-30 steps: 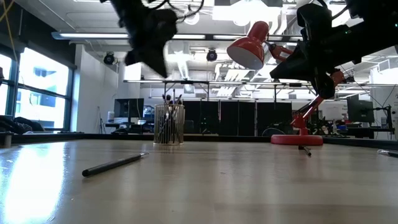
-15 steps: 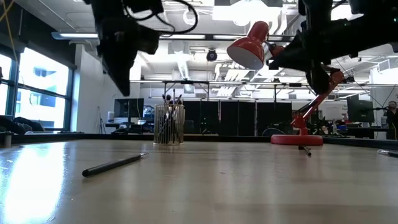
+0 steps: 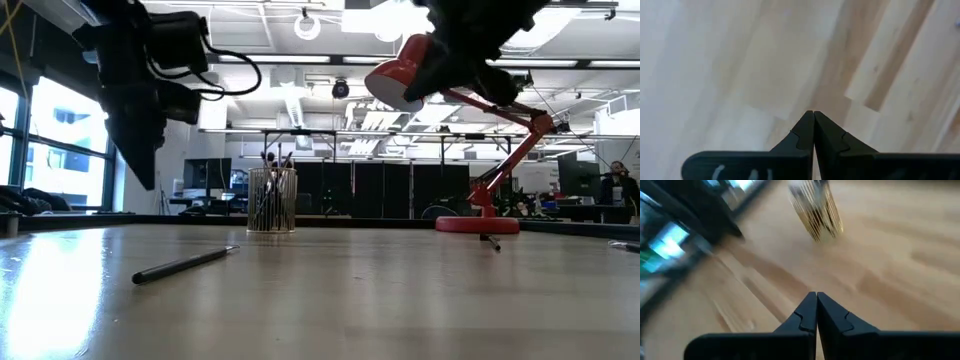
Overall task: Put items in baskets/containers
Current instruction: Put the eyeshadow brush into the wire organizer
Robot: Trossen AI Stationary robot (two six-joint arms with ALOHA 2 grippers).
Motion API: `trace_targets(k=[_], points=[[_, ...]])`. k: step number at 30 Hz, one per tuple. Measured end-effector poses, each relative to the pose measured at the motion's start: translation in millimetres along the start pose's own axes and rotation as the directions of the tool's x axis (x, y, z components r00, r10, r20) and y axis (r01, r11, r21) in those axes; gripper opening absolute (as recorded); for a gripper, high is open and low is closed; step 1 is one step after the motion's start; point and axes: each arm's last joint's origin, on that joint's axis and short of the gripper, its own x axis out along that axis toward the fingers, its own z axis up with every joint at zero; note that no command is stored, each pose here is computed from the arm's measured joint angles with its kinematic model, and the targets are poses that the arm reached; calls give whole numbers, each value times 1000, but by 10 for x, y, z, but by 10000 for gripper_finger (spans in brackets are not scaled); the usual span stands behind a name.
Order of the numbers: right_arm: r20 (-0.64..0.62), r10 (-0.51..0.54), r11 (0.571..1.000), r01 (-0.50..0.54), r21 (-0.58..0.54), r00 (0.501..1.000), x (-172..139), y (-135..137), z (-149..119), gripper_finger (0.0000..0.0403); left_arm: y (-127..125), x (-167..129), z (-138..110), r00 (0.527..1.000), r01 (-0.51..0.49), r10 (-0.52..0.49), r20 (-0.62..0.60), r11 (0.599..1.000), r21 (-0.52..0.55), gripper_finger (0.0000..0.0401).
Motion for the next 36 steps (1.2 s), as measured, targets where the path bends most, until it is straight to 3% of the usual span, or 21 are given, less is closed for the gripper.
trace_targets(k=[4,7,13,16,20,26,31,36], points=[[-233,-154,988,150,-37,960,158,193,65,0,150,-62,-31,999,0,-2,36,999,36,0],[-385,-300,952,299,-65,873,242,271,51,0,242,-84,-17,999,9,-11,50,998,57,0],[-502,-540,782,623,-4,675,223,191,-13,1,345,-104,-9,997,38,-44,59,994,101,0],[-543,-553,718,692,74,631,198,59,-100,11,349,-105,-8,996,54,-62,59,991,125,0],[-587,-556,634,757,158,589,106,-179,-227,42,342,-104,-9,996,60,-68,58,989,132,0],[-606,-530,561,781,273,593,-50,-527,-344,93,336,-104,-5,994,82,-91,60,987,136,0],[-659,-515,481,822,307,548,-132,-853,-440,105,334,-105,11,993,84,-93,76,989,122,0],[-671,-475,461,811,361,569,-78,-1101,-544,99,332,-107,34,990,91,-100,100,992,91,0]])
